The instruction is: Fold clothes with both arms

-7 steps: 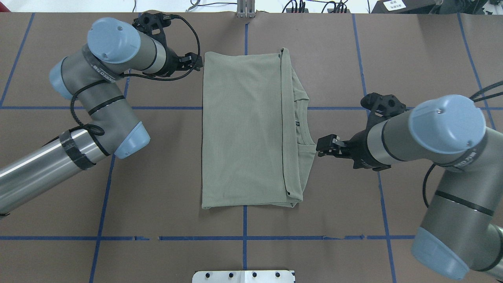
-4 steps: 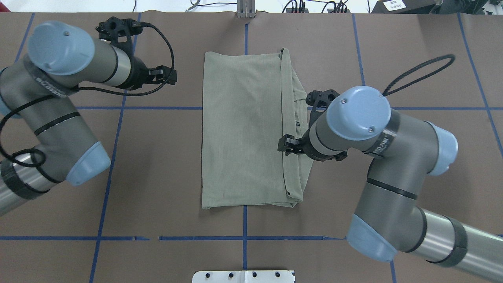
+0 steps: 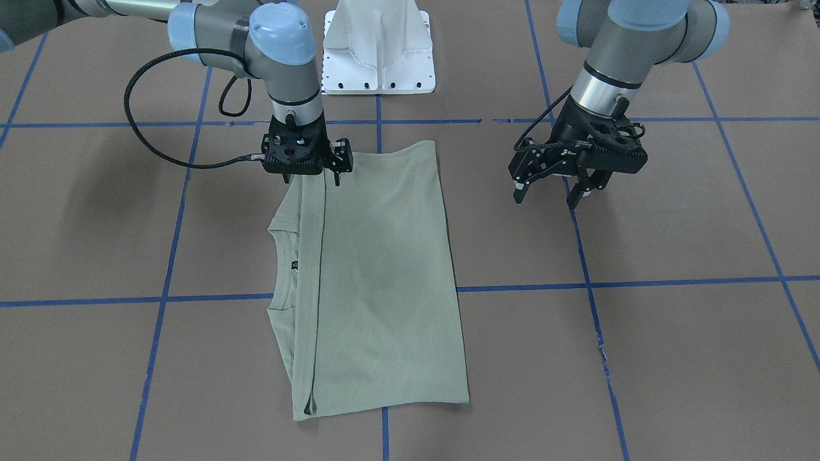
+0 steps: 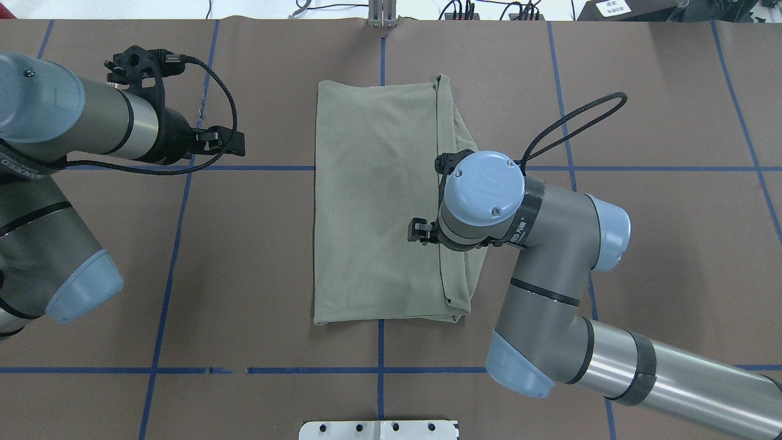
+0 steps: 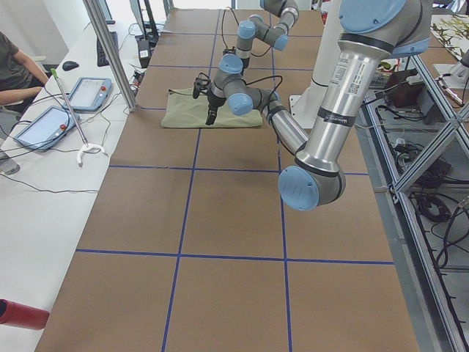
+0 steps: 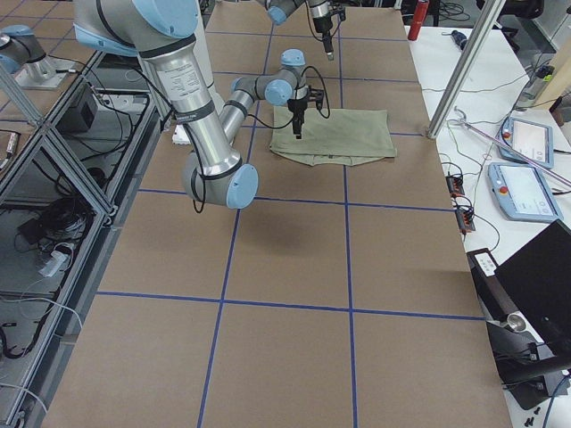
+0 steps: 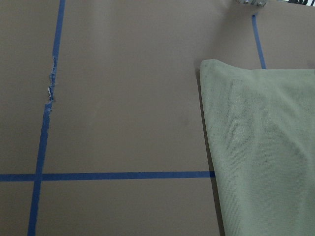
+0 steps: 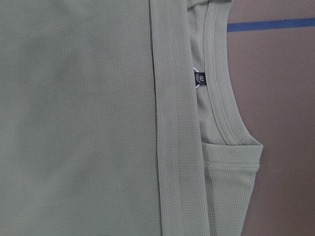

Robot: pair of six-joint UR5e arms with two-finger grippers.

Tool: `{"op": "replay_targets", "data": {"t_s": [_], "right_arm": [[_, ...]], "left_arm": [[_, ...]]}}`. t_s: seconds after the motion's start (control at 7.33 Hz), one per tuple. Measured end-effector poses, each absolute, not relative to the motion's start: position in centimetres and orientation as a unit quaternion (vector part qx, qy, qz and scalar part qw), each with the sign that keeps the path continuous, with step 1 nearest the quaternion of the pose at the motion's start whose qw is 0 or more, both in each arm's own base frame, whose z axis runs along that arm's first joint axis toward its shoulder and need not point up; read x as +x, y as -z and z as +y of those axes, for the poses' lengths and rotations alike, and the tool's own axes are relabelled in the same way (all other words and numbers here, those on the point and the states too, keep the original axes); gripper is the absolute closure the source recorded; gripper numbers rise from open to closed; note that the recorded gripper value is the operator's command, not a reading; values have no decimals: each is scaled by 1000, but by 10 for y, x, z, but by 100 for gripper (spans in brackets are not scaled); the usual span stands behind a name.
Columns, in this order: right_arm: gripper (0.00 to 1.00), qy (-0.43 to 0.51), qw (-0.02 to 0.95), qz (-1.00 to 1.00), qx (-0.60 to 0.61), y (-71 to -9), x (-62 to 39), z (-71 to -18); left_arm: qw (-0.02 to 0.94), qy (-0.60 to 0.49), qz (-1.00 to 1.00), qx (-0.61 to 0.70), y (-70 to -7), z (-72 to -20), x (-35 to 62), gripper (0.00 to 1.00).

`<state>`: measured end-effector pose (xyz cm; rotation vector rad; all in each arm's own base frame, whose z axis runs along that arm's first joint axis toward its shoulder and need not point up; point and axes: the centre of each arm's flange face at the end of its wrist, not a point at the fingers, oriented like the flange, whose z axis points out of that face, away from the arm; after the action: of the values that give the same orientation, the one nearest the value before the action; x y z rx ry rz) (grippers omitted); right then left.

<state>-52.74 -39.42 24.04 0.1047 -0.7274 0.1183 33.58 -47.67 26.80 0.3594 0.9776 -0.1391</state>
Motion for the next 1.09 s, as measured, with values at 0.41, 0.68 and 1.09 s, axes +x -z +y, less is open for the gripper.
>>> {"op": "replay_targets", "data": {"t_s": [0.41,0.68,1.09], "right_arm": [[0,-31,944,-326,49,-260,-565,-362],[0,-9,954,-298,36,-268,-568,-349],[0,25,964,-264,30,-273,-559,-341]], "left_arm": [[864,63,471,169,-266,-474,335,0],[862,63,475,165,-264,-472,333,0],[861,60,480,158,-263,-470,333,0]]}}
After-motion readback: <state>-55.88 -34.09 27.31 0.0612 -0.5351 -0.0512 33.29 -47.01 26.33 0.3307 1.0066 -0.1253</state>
